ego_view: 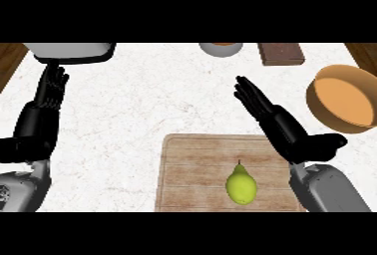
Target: Pick the pear from the cutting board and place it in the pot
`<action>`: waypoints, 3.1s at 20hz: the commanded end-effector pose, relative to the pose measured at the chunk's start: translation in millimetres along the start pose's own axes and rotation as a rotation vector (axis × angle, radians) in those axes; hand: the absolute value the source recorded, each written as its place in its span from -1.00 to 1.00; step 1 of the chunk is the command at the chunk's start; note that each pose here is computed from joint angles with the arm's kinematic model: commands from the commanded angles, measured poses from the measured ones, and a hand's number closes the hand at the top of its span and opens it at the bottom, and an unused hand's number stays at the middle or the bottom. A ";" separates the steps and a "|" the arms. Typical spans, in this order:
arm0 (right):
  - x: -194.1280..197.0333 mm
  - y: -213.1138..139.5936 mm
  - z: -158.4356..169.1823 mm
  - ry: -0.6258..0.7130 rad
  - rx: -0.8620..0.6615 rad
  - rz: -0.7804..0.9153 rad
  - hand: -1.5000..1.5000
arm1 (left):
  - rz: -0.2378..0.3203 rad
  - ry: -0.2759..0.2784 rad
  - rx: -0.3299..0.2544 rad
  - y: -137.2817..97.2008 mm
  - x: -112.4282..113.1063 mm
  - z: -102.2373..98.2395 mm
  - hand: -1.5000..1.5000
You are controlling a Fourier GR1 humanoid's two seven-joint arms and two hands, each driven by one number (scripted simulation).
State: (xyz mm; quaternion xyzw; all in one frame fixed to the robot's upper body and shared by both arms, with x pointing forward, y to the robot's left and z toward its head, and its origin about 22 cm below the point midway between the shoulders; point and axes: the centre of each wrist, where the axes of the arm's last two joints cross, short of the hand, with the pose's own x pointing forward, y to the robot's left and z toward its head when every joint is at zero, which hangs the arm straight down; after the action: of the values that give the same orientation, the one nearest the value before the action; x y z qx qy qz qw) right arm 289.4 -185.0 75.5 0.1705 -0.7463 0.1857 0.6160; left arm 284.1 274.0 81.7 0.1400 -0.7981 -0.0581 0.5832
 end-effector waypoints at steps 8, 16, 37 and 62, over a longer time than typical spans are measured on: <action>31.6 -146.4 24.0 0.282 0.096 0.317 1.00 | 0.221 0.093 0.001 -23.1 -2.1 -5.5 0.00; -22.3 -181.7 53.7 0.059 0.327 0.220 -1.00 | 0.233 0.114 -0.026 -26.1 -0.2 -14.9 0.00; 20.4 -111.6 -24.8 0.381 0.772 0.609 -1.00 | 0.251 0.116 -0.010 -22.3 5.3 -16.0 0.00; -16.2 -24.4 0.7 0.445 0.794 0.687 -1.00 | 0.248 0.142 -0.008 -7.9 -1.4 -12.3 0.00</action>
State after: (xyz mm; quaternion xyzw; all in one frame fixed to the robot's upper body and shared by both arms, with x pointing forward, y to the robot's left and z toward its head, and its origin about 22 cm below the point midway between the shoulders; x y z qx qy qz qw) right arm 312.7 -216.5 62.3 0.1129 -0.4949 0.6675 0.5448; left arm 299.1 269.1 80.0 0.0467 -0.7703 0.0230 0.6356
